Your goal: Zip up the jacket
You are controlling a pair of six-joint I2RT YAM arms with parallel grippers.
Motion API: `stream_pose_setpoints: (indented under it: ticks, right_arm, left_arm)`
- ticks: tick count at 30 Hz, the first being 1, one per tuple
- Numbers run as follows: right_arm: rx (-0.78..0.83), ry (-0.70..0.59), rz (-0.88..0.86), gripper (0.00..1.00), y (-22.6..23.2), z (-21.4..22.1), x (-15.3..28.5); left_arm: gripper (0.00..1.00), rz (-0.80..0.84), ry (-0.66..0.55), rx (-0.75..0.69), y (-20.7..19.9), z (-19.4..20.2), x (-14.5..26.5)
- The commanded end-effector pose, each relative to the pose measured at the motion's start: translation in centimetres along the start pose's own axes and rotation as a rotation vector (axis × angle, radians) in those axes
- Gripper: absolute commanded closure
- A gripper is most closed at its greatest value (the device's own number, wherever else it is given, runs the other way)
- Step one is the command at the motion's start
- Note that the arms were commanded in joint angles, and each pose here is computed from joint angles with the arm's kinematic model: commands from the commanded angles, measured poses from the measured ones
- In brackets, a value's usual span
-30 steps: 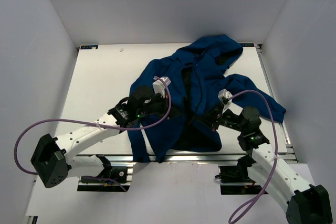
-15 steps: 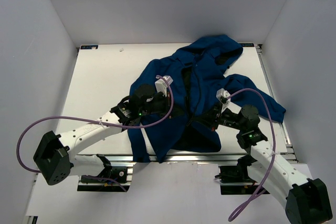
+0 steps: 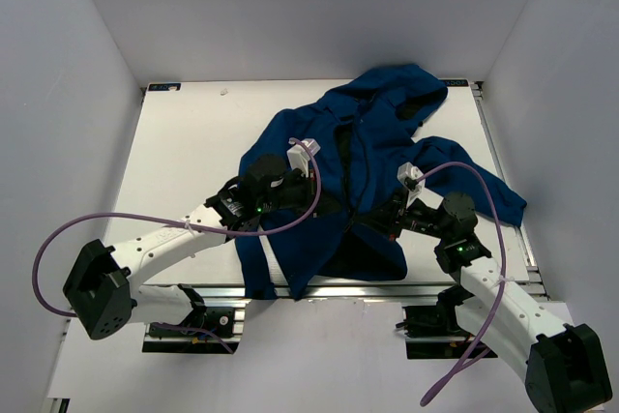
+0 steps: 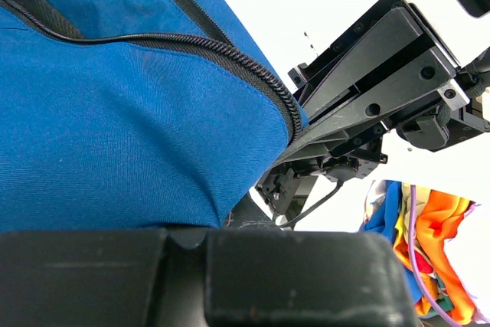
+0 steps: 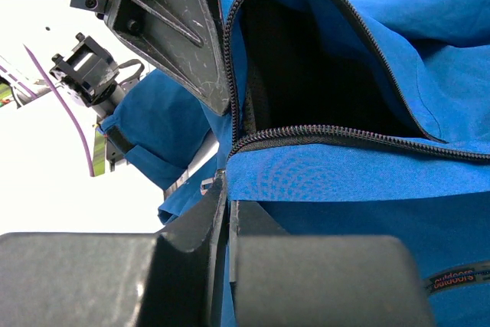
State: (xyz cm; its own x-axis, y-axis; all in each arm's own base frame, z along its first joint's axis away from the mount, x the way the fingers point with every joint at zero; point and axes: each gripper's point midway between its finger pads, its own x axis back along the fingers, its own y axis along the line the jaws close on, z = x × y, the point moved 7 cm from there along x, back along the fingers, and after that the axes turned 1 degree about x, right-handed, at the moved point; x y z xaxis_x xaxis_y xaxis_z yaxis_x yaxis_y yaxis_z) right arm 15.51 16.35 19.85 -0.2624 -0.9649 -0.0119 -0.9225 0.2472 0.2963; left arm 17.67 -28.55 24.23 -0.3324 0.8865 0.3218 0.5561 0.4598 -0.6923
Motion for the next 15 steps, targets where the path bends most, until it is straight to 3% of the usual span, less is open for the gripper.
stream_pose_setpoints:
  ticks: [1, 15]
  right_arm:
    - [0.080, -0.060, -0.022, 1.00, 0.28, -2.07, -0.21]
    - [0.090, -0.077, -0.002, 1.00, 0.13, -2.47, -0.25]
  left_arm:
    - [1.00, 0.053, -0.031, -0.019, -0.99, -0.95, 0.29]
    - [1.00, 0.073, 0.003, -0.011, -0.86, -0.32, 0.03]
